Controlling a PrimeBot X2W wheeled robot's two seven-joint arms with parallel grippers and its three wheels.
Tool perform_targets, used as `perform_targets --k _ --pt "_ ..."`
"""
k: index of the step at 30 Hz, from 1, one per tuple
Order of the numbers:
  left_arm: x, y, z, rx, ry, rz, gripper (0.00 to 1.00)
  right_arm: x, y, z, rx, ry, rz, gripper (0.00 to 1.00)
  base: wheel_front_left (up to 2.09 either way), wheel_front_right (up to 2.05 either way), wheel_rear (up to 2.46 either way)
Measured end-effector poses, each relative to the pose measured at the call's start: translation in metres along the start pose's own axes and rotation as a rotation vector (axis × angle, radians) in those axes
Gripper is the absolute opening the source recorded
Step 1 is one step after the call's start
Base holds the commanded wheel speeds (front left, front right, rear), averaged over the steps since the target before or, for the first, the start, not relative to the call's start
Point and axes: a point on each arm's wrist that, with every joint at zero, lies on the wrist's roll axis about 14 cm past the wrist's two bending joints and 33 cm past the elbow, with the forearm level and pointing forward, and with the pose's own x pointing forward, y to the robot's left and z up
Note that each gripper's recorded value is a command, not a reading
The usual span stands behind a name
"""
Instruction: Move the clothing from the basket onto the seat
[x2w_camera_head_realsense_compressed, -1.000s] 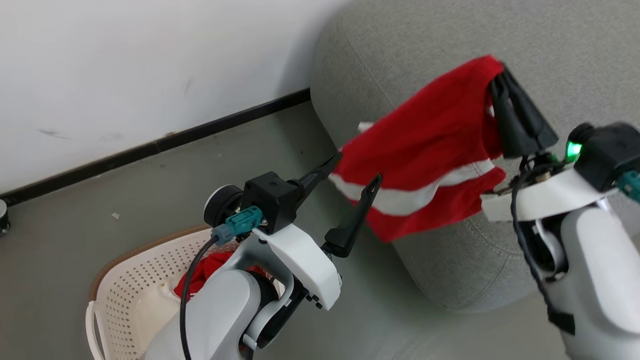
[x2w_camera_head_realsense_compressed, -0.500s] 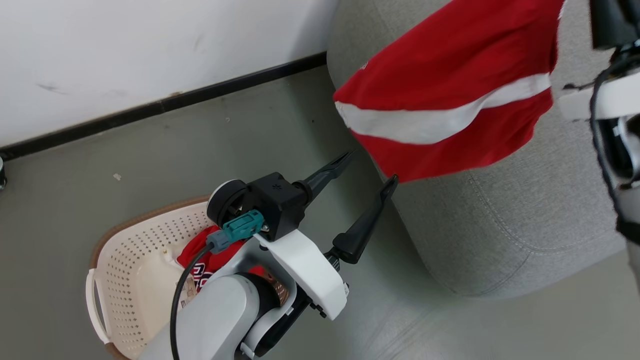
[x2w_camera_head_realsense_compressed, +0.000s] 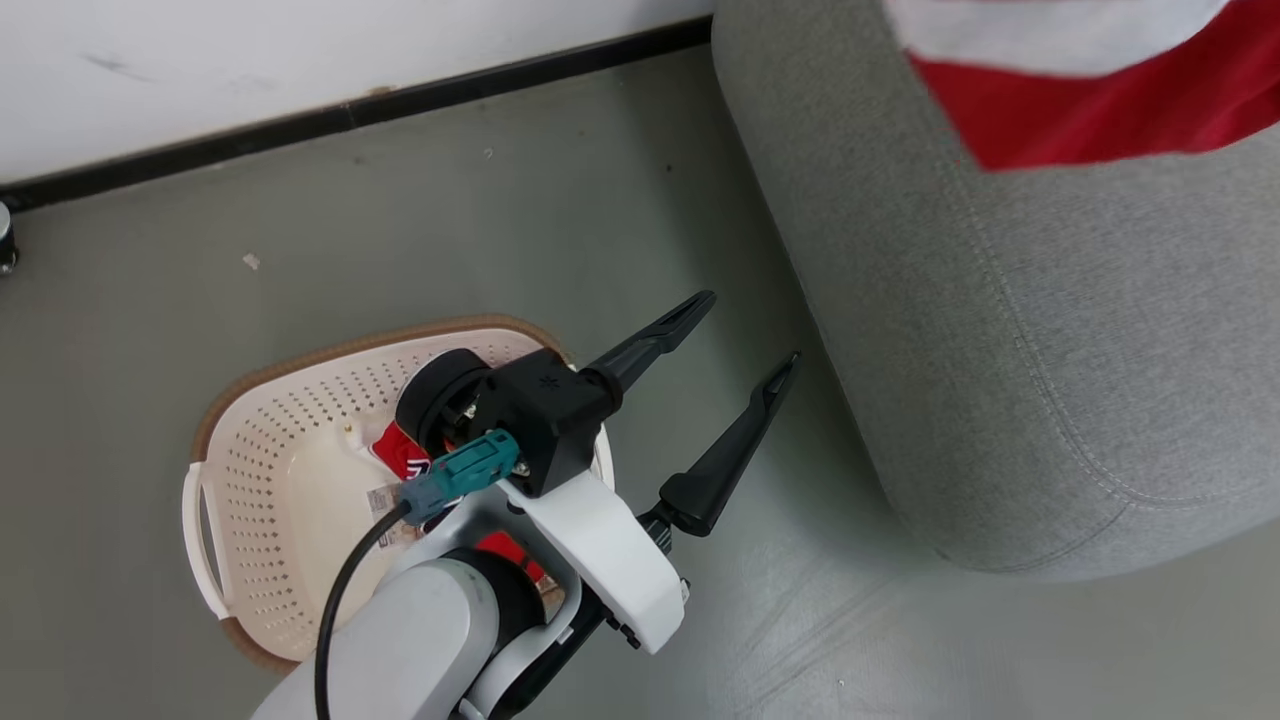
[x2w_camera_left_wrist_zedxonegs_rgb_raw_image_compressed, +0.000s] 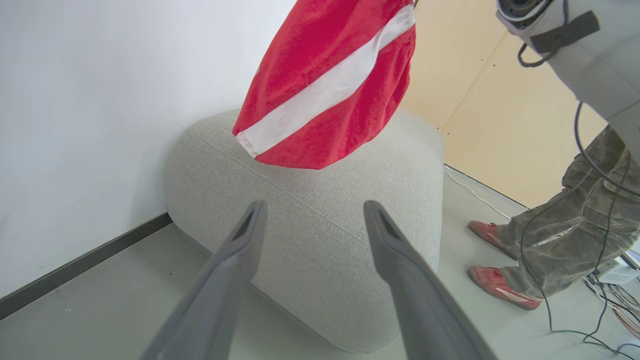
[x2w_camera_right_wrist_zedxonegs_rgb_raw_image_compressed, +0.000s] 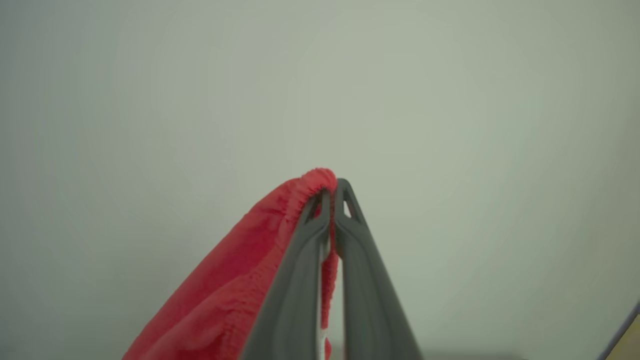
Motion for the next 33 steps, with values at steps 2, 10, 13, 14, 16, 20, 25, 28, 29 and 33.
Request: perform_targets --k 2,10,13,14,16,20,25,28,29,33 --pt "-0.001 0.005 -0.001 -0.005 0.004 0.005 1.00 0.008 -0.010 -0.002 -0.028 0.002 -0.023 0.00 0.00 0.00 0.00" --pt "-0.007 0.027 -0.009 -0.015 0.018 0.039 1.00 0.035 -0.012 -0.018 -0.111 0.016 -0.023 0.00 0.00 0.00 0.00" --pt "-0.009 0.035 -0.014 -0.026 0.030 0.053 1.00 0.044 -0.011 -0.024 -0.121 0.022 -0.027 0.00 0.00 0.00 0.00" --pt "-0.009 0.038 -0.015 -0.030 0.031 0.058 1.00 0.047 -0.009 -0.027 -0.123 0.022 -0.028 0.00 0.00 0.00 0.00" --pt "-0.010 0.043 -0.017 -0.035 0.033 0.065 1.00 0.051 -0.007 -0.032 -0.124 0.025 -0.031 0.00 0.00 0.00 0.00" --pt "-0.012 0.053 -0.022 -0.051 0.037 0.080 1.00 0.054 -0.009 -0.054 -0.102 0.062 -0.062 0.00 0.00 0.00 0.00" --pt "-0.014 0.067 -0.027 -0.059 0.045 0.100 1.00 0.044 -0.009 -0.101 -0.071 0.171 -0.097 0.00 0.00 0.00 0.00" --pt "-0.016 0.076 -0.033 -0.065 0.054 0.116 1.00 0.036 -0.008 -0.128 -0.046 0.236 -0.119 0.00 0.00 0.00 0.00" --pt "-0.017 0.079 -0.034 -0.067 0.057 0.120 1.00 0.033 -0.007 -0.136 -0.035 0.254 -0.127 0.00 0.00 0.00 0.00" --pt "-0.019 0.089 -0.039 -0.062 0.065 0.132 1.00 0.013 -0.007 -0.179 -0.001 0.388 -0.170 0.00 0.00 0.00 0.00"
